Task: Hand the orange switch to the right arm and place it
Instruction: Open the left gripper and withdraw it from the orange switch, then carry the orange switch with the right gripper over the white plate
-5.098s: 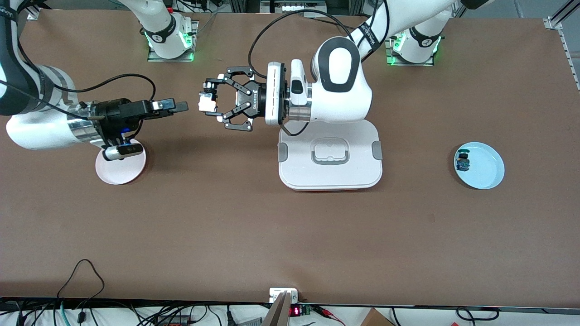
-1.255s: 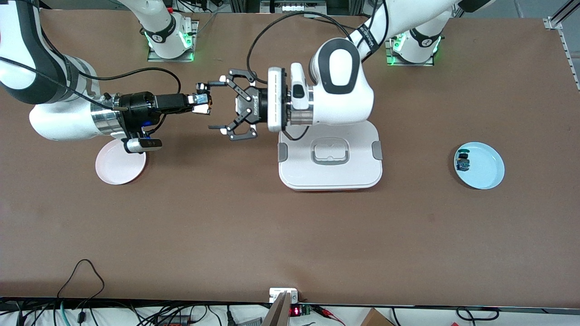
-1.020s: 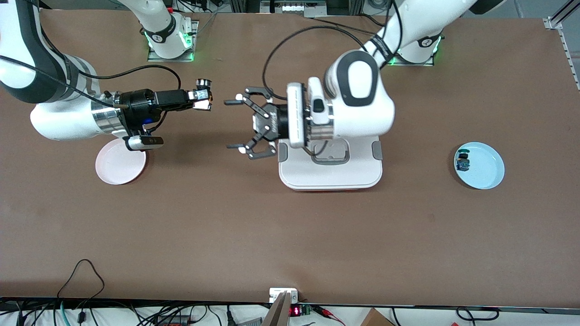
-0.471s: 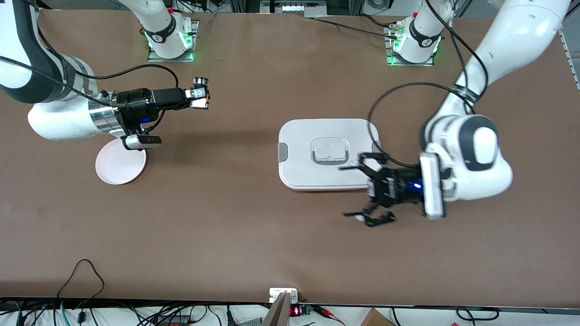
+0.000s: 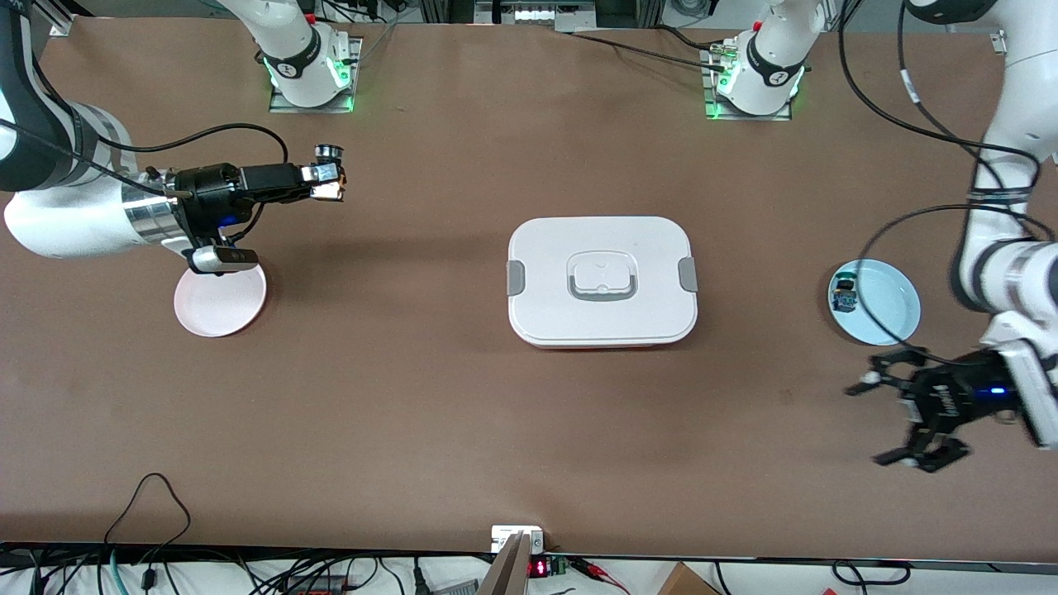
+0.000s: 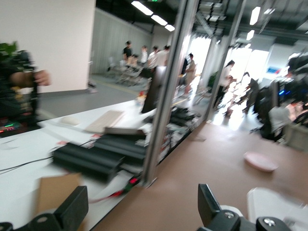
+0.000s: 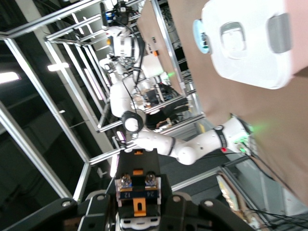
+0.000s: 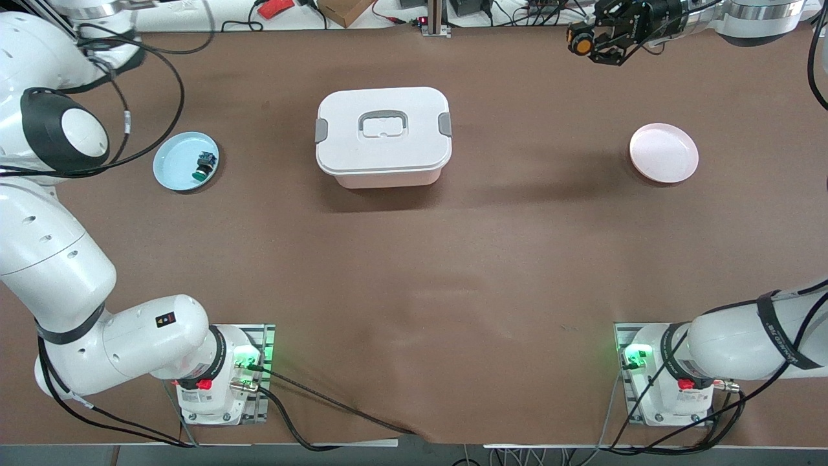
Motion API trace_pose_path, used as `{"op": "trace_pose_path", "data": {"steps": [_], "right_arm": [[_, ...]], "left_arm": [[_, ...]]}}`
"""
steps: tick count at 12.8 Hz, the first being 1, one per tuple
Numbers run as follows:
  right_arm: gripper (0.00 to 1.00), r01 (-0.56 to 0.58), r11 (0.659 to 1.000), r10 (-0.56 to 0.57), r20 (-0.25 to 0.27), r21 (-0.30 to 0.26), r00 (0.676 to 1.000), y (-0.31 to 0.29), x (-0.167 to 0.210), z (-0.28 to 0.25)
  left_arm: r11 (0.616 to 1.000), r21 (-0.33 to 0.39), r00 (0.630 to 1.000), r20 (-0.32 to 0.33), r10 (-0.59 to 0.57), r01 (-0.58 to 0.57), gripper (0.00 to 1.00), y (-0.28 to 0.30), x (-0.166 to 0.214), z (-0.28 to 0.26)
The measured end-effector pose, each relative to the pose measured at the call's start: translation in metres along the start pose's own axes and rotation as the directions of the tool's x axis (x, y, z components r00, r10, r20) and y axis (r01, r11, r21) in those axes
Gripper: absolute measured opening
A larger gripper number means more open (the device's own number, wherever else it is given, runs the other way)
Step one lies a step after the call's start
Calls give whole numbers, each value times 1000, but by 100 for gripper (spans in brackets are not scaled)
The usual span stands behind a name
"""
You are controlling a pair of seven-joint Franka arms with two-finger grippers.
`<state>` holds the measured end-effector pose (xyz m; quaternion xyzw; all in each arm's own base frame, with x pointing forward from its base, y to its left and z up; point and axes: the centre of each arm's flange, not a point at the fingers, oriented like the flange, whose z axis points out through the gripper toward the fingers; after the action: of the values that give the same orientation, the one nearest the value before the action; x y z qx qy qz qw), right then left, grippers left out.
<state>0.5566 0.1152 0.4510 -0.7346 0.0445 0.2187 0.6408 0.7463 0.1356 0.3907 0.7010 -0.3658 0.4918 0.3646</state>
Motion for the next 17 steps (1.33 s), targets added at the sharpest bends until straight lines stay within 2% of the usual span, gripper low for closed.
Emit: {"op": "trace_pose_path", "data": {"steps": [2,3,5,7,9,11,13,15,17], "right_arm": [[34,14,996,-13,12,-85,1000,12,-2,-4],[34,22,991,-19,24,-135,1000,18,-4,-5],[34,27,974,-17,44,-225,999,29,-6,-8],[34,40,942,-19,67,-332,998,39,-12,-15],[34,73,883,-32,97,-464,995,44,-21,-25],[34,120,796,-50,133,-594,990,50,-28,-38],[34,214,691,-103,199,-690,974,59,-29,-54],[34,313,553,-143,283,-772,949,68,-27,-75],[34,414,406,-164,381,-815,910,73,-24,-92]], "left_arm": [[988,77,973,198,116,-133,100,-16,39,-61],[985,106,959,264,105,-137,100,-15,60,-76],[981,153,927,371,55,-119,100,-13,78,-91],[970,191,867,496,39,-153,100,-8,96,-103],[947,240,775,632,15,-214,100,11,143,-101],[920,284,701,713,-15,-269,100,51,203,-78],[914,329,670,737,-92,-237,100,92,242,-59],[913,376,639,744,-195,-159,100,126,264,-46],[899,435,611,726,-315,-53,100,159,279,-39]]}}
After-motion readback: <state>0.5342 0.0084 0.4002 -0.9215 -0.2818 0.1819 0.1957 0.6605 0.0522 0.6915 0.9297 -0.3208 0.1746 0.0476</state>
